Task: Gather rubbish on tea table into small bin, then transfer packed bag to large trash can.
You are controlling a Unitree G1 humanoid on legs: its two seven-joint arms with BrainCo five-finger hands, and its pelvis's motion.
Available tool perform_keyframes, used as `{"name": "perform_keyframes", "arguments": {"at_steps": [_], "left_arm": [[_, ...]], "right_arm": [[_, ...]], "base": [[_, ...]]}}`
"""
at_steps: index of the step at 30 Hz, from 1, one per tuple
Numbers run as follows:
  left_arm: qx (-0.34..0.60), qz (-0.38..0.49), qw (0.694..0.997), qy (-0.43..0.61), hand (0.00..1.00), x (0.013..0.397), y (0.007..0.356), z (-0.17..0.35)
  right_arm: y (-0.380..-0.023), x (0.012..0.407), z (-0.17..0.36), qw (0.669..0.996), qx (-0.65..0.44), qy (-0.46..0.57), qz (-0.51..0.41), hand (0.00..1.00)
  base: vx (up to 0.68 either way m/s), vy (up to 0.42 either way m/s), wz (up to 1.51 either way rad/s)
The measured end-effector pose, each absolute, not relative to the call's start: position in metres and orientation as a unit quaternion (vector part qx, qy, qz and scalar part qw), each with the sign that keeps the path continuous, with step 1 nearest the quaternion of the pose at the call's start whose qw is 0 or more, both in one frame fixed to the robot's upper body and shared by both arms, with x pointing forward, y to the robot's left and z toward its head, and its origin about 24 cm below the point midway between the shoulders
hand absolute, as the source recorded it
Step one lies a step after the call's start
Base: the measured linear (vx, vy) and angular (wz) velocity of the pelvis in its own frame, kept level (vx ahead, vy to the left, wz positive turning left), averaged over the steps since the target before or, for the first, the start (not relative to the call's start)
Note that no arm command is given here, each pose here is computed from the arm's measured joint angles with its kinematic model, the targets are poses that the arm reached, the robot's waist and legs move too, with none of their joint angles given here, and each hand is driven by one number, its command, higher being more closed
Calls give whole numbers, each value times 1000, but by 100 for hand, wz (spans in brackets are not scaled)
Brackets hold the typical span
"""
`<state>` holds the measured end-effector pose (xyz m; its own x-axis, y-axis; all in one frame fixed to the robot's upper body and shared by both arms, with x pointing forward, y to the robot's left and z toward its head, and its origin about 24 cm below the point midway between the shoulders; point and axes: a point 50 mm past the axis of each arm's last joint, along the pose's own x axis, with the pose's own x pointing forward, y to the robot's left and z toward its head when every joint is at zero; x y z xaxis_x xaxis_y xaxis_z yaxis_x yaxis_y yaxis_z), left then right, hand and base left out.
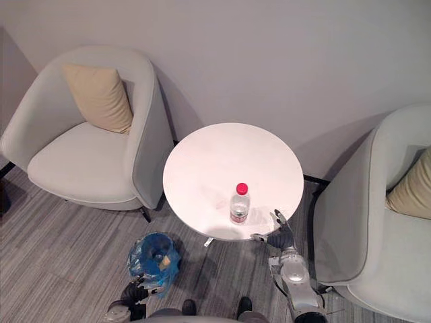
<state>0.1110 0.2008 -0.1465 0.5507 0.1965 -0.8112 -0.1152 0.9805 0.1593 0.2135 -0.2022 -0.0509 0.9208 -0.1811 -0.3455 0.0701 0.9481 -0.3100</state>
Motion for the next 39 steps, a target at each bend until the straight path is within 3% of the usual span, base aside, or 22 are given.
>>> {"name": "perform_keyframes", "arguments": {"at_steps": [30, 31, 39], "left_arm": [[62, 81, 881, 463, 0, 110, 203, -146], [63, 81, 880, 463, 0, 110, 204, -146], [64, 81, 880, 463, 0, 110, 204, -146]], "right_arm": [[-184, 268, -13, 987, -106, 107, -54, 0], [-182, 268, -14, 987, -104, 110, -52, 100], [-178, 283, -10, 988, -96, 111, -45, 100]], "base": [[-20, -5, 5], [-15, -1, 11], [-8, -2, 11]]}}
